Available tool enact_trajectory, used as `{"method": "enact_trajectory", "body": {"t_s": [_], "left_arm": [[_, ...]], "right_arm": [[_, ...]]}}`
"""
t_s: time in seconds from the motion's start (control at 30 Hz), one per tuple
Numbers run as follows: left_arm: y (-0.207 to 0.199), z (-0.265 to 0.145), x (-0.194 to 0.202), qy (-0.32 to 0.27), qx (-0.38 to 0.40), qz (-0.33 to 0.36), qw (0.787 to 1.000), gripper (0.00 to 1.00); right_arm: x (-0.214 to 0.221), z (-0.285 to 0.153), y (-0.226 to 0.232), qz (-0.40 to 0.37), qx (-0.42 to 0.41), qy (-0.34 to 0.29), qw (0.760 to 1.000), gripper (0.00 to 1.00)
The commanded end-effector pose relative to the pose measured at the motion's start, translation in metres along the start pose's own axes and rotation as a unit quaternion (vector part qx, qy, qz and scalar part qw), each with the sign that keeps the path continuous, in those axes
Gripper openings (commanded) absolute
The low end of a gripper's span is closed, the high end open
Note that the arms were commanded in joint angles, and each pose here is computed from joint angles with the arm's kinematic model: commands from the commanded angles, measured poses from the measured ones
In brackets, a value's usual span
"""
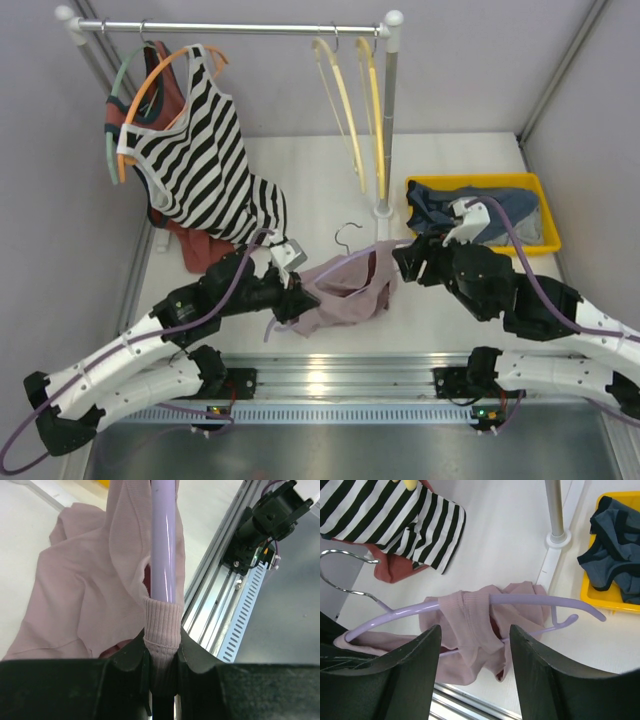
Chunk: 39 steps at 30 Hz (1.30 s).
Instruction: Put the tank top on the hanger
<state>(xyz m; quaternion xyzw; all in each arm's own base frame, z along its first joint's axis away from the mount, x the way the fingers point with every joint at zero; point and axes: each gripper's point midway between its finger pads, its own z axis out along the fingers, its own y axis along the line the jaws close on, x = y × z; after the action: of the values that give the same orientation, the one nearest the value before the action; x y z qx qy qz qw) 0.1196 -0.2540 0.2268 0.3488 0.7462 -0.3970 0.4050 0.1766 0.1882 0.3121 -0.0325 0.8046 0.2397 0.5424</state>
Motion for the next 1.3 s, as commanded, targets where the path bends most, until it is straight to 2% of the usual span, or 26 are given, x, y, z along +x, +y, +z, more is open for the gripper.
{"method": "enact_trajectory", "body": {"t_s": [0.0,0.13,0.17,0.3,0.47,0.5,0.63,0.83,1.1,1.27], "left_arm": [[-0.010,-0.023,-0.049,-0.046,-0.009,0.027,0.999,0.00],[0.009,-0.039,-0.057,-0.039,-0.081,0.013,0.996,0.00],[0.014,-0.042,-0.047,-0.014,-0.097,0.006,0.995,0.00],[0.020,-0.056,-0.044,-0.003,-0.128,-0.005,0.992,0.00],[0.040,-0.090,-0.058,-0.023,-0.215,-0.013,0.976,0.00],[0.044,-0.098,-0.053,-0.008,-0.232,-0.015,0.973,0.00],[0.051,-0.138,-0.086,-0.044,-0.294,-0.015,0.955,0.00],[0.058,-0.173,-0.138,-0.089,-0.361,0.000,0.928,0.00],[0.053,-0.191,-0.211,-0.156,-0.386,0.029,0.909,0.00],[0.049,-0.183,-0.239,-0.155,-0.385,0.048,0.908,0.00]], "right_arm": [[-0.028,-0.018,-0.006,0.013,-0.001,-0.030,0.999,0.57],[-0.041,-0.031,-0.019,0.018,0.010,-0.046,0.999,0.57],[-0.043,-0.033,-0.021,0.019,0.013,-0.048,0.999,0.57],[-0.052,-0.041,-0.026,0.020,0.016,-0.057,0.998,0.57],[-0.056,-0.045,-0.030,0.013,0.020,-0.059,0.998,0.59],[-0.057,-0.046,-0.031,0.010,0.020,-0.059,0.998,0.59],[-0.062,-0.048,-0.028,0.005,0.015,-0.062,0.998,0.59],[-0.071,-0.048,-0.018,-0.007,0.002,-0.064,0.998,0.60],[-0.075,-0.044,-0.009,-0.014,-0.005,-0.063,0.998,0.59],[-0.076,-0.044,-0.007,-0.015,-0.008,-0.063,0.998,0.59]]}}
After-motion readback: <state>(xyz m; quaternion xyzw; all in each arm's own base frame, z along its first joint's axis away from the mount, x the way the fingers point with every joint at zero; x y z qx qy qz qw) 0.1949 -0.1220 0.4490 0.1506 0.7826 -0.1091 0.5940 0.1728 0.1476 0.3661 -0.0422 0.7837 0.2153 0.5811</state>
